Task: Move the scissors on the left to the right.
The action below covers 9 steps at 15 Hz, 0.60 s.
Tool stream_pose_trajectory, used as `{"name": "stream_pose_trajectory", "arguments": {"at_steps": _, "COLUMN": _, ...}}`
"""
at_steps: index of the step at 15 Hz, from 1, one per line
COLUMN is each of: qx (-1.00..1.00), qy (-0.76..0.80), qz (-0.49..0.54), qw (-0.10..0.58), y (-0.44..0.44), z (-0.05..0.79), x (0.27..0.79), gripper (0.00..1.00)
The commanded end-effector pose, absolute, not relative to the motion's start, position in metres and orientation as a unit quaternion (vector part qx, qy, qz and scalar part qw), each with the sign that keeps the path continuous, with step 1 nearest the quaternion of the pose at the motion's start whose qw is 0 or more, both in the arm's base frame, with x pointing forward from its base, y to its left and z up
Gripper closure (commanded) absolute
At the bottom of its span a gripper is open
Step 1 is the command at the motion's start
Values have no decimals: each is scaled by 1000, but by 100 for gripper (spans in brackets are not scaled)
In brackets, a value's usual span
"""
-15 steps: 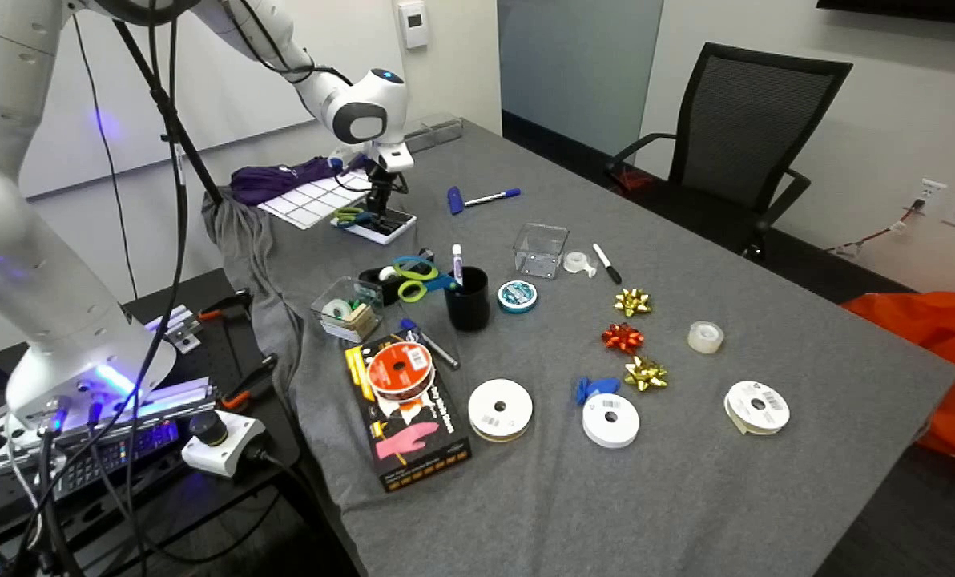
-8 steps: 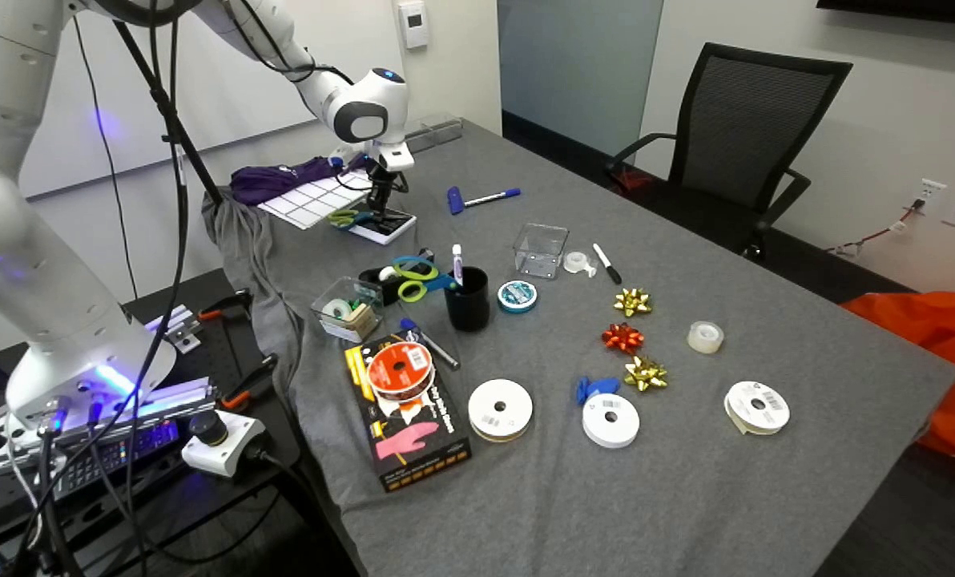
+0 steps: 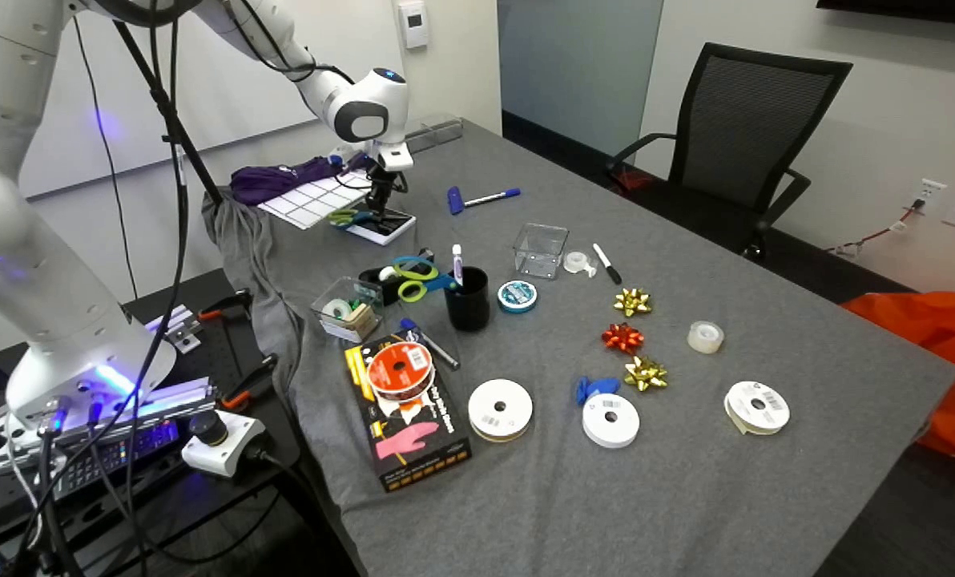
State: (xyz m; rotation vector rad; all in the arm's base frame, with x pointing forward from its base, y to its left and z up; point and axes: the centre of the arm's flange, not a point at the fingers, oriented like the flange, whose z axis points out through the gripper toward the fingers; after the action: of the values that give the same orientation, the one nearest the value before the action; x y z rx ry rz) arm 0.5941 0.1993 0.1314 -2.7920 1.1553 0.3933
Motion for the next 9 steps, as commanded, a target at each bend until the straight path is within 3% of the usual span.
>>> {"name": "stream_pose_trajectory", "arguments": {"at_steps": 1, "qx": -906, "qy": 398, "qz": 135, "qw": 46, "y": 196, "z": 139, "x": 583, "gripper": 95}}
{"name": "stream_pose_trajectory", "arguments": {"at_steps": 9, "qx": -882, "qy": 443, "qz": 138, "qw": 85, "y": 191, "z": 178, "x": 594, "gripper": 95}}
